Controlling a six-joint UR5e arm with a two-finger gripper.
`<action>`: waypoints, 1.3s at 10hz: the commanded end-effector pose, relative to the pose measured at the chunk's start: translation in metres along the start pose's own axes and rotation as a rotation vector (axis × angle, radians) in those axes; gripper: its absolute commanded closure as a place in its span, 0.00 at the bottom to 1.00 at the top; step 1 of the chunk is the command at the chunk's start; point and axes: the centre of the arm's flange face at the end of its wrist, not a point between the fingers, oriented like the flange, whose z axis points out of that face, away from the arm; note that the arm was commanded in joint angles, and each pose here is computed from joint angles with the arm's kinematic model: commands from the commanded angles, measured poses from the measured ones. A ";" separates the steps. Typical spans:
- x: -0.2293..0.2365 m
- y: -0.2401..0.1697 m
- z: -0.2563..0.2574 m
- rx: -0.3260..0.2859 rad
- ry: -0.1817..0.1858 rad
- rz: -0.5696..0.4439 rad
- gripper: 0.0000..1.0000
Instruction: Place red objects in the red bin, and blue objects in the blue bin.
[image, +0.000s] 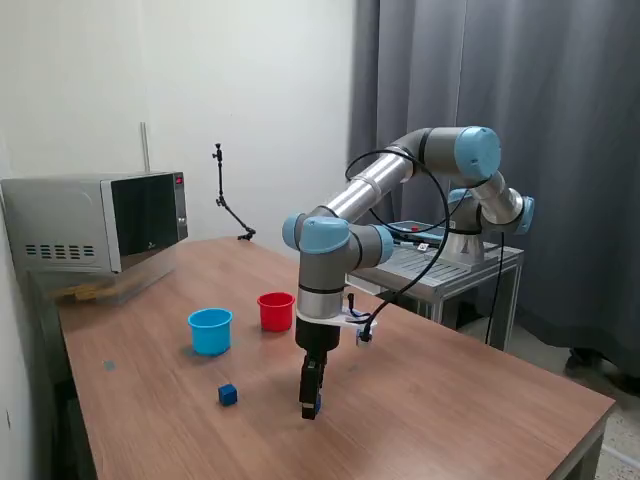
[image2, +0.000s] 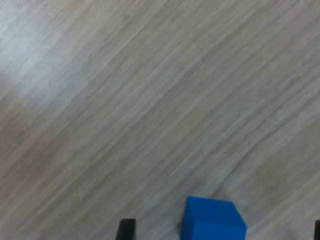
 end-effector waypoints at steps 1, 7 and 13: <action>-0.001 0.000 0.001 0.000 -0.004 -0.003 0.00; -0.001 0.000 0.001 -0.001 -0.006 -0.003 0.00; 0.001 0.000 -0.001 -0.002 -0.002 -0.007 1.00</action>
